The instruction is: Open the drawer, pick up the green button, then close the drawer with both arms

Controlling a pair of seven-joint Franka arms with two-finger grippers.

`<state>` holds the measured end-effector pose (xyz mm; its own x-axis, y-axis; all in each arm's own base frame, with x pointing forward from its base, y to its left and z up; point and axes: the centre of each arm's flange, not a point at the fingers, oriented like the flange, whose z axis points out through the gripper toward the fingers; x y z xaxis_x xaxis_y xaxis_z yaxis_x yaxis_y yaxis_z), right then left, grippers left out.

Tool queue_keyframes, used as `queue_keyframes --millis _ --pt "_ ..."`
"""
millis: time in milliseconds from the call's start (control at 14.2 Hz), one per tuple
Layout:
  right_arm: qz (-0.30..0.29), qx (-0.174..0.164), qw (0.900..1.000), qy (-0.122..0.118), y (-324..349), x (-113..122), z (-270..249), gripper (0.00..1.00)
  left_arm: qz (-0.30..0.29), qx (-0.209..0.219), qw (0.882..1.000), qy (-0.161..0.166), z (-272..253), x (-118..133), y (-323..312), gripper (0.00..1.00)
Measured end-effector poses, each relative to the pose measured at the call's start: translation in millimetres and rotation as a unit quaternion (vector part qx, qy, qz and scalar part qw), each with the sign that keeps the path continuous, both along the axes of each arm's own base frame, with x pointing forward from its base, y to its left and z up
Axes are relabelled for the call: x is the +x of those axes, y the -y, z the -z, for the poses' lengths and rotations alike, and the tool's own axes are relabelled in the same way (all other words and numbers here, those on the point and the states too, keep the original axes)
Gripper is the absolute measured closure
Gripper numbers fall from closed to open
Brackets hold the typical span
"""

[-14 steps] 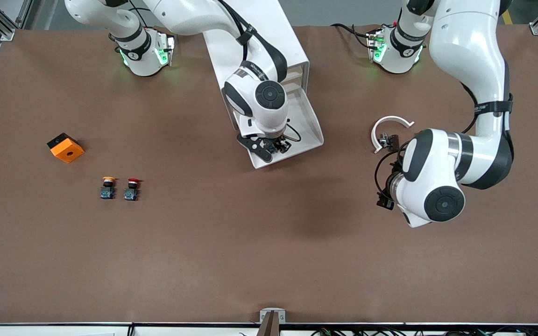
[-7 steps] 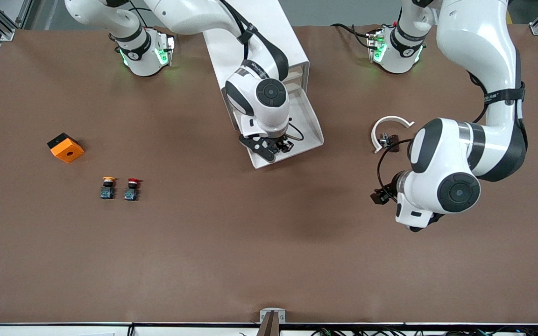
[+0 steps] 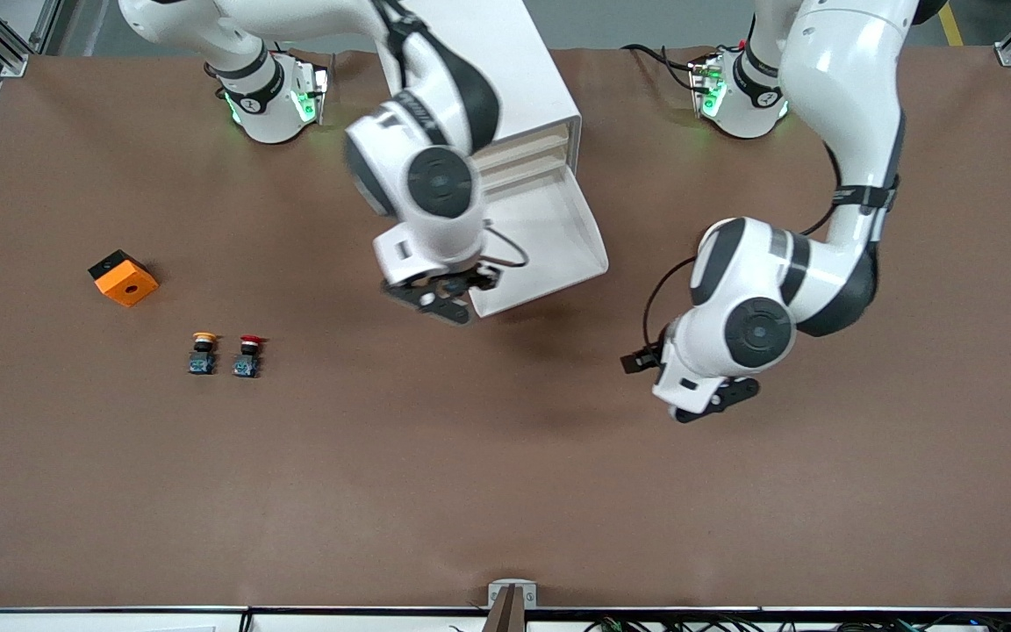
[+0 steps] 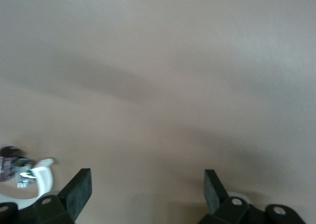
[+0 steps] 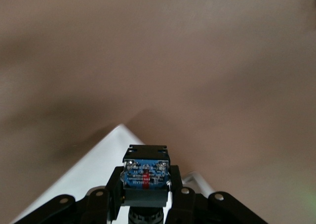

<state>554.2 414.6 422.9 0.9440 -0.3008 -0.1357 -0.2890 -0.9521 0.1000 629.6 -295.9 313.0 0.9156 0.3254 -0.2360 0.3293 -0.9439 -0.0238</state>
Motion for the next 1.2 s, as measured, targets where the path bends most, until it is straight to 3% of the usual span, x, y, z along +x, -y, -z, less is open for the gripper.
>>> queue_keyframes --millis 211,423,634,775,986,1197 --pt "-0.097 -0.013 0.995 -0.007 98 48 -11 0.59 0.003 -0.024 1.000 -0.004 48 -25 27 0.00" --pt "-0.146 -0.009 0.989 -0.025 175 78 16 0.59 0.015 -0.035 0.999 -0.014 82 -57 48 0.00" --pt "-0.182 0.008 0.983 -0.004 231 94 61 0.59 0.044 -0.030 0.998 -0.035 99 -94 80 0.00" --pt "-0.192 0.015 0.981 0.021 261 93 106 0.59 0.057 -0.017 0.997 -0.051 112 -123 101 0.00" --pt "-0.188 0.017 0.981 0.052 287 69 172 0.59 0.056 -0.008 0.996 -0.064 117 -153 128 0.00" --pt "-0.183 0.018 0.982 0.053 296 50 201 0.59 0.037 -0.004 0.997 -0.067 109 -174 152 0.00"
